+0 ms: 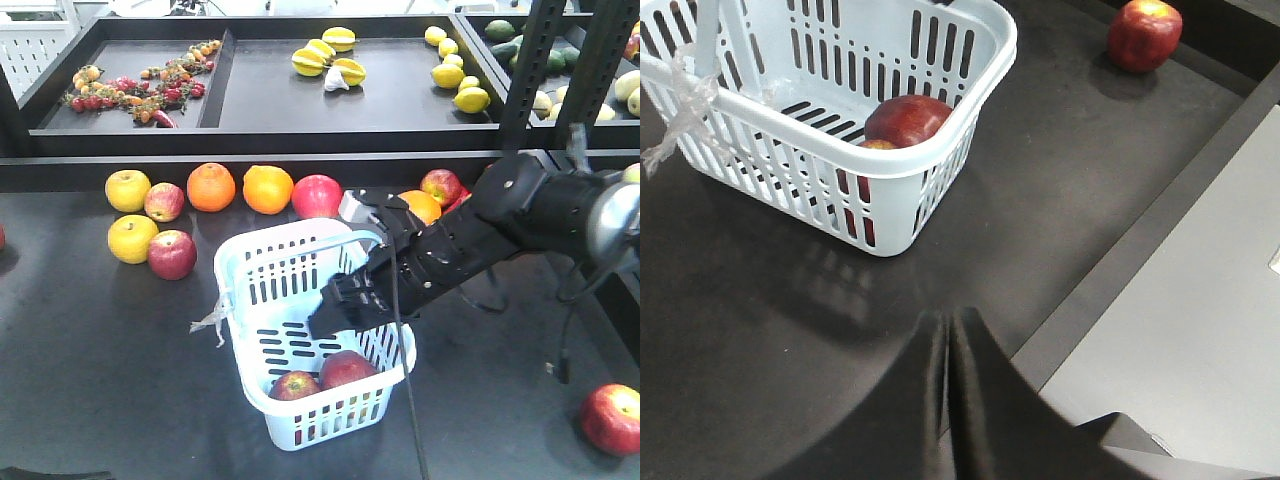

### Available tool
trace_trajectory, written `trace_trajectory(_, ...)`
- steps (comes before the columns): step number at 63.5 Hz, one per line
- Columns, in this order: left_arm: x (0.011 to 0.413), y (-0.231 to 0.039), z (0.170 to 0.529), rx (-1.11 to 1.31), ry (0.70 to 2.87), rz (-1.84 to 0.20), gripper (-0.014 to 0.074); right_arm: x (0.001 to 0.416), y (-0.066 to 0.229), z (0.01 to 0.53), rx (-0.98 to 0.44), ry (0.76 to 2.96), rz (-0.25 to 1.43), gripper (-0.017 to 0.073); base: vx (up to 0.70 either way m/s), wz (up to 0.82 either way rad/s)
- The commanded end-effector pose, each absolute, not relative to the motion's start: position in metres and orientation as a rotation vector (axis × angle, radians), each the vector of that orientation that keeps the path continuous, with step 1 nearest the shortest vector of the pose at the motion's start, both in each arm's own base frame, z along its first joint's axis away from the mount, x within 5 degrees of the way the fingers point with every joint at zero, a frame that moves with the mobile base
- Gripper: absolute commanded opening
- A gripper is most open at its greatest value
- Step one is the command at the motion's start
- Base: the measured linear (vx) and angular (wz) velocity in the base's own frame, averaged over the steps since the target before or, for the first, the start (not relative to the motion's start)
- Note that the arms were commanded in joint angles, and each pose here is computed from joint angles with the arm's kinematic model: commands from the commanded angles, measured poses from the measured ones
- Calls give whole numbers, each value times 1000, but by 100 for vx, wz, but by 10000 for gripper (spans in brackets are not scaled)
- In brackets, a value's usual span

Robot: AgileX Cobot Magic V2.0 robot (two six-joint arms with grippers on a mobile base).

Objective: Pick three apples into basket with both arms
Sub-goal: 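Carry the apple over the basket and open the right gripper, then withdraw the right gripper toward a third red apple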

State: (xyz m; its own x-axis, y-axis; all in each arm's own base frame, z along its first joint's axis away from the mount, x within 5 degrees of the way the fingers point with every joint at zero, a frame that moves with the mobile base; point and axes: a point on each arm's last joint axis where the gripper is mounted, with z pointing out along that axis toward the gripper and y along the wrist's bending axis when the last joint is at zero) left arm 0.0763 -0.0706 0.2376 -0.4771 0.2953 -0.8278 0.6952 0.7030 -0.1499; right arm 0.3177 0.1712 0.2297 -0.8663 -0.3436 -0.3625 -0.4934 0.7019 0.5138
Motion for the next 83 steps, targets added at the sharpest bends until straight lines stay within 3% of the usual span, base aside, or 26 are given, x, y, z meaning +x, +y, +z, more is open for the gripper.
trace_trajectory(1, 81, -72, 249, 691, 2030, -625, -8, 308, 165, 266, -659, 2617, 889, 227, 0, 0)
trace_trajectory(8, 81, -72, 249, 692, 2031, -626, -8, 295, 156, 285, -713, 2612, 804, -18, 0, 0)
trace_trajectory(17, 81, -72, 249, 692, 2031, -626, -8, 275, 141, 313, -692, 2618, 673, -9, 0, 0)
trace_trajectory(22, 81, -72, 249, 692, 2031, -626, -8, 264, 126, 327, -653, 2619, 503, -9, 0, 0)
trace_trajectory(35, 81, -72, 249, 692, 2031, -626, -8, 244, 73, 360, -364, 2587, -88, -9, 0, 0)
trace_trajectory(42, 81, -72, 249, 692, 2031, -626, -8, 240, 52, 367, -244, 2584, -228, -9, 0, 0)
trace_trajectory(57, 81, -72, 249, 692, 2031, -626, -8, 247, -14, 365, 17, 2630, -239, -6, 0, 0)
trace_trajectory(66, 81, -72, 249, 692, 2031, -626, -8, 251, -45, 352, 77, 2707, -15, 32, 0, 0)
trace_trajectory(73, 81, -72, 249, 692, 2031, -626, -8, 261, -63, 334, 89, 2771, 114, 138, 0, 0)
trace_trajectory(83, 81, -72, 249, 692, 2031, -626, -8, 277, -75, 304, 106, 2890, 165, 439, 0, 0)
